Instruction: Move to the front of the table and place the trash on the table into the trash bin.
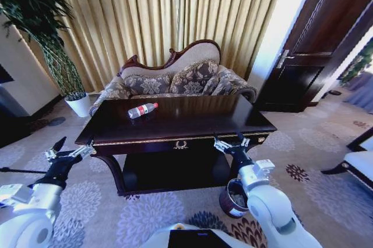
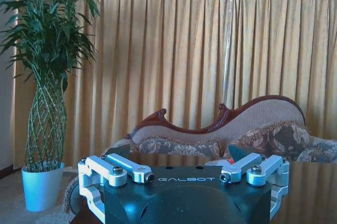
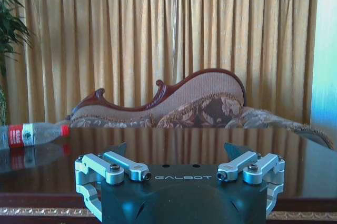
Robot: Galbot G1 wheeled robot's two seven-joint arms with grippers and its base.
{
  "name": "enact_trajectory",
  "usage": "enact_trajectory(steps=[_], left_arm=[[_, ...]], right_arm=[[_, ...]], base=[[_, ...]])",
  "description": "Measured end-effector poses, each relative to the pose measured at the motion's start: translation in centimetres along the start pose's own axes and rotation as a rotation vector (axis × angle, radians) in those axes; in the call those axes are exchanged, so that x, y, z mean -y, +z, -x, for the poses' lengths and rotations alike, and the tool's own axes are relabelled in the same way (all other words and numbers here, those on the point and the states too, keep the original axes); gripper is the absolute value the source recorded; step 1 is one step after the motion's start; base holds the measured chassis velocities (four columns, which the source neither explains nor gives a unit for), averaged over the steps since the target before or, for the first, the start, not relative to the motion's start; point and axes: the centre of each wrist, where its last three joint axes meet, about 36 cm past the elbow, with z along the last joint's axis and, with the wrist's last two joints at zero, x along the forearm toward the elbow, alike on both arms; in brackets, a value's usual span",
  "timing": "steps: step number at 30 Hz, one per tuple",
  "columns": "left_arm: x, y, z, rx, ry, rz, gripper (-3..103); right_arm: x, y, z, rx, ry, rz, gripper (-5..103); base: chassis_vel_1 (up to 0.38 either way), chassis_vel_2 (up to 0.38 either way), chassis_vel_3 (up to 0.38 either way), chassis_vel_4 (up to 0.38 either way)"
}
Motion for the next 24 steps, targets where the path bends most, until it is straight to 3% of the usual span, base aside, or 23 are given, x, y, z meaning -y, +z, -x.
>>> enact_trajectory(steps=[24], left_arm=[[0.22,0.16,-0.1,-0.005,0.003,0.011,100]], right_arm=[[-0.04,0.38,0.26,-0.009,-0.013,0.006,100]], base=[[-0.006,0.008,0.007,-0.008]])
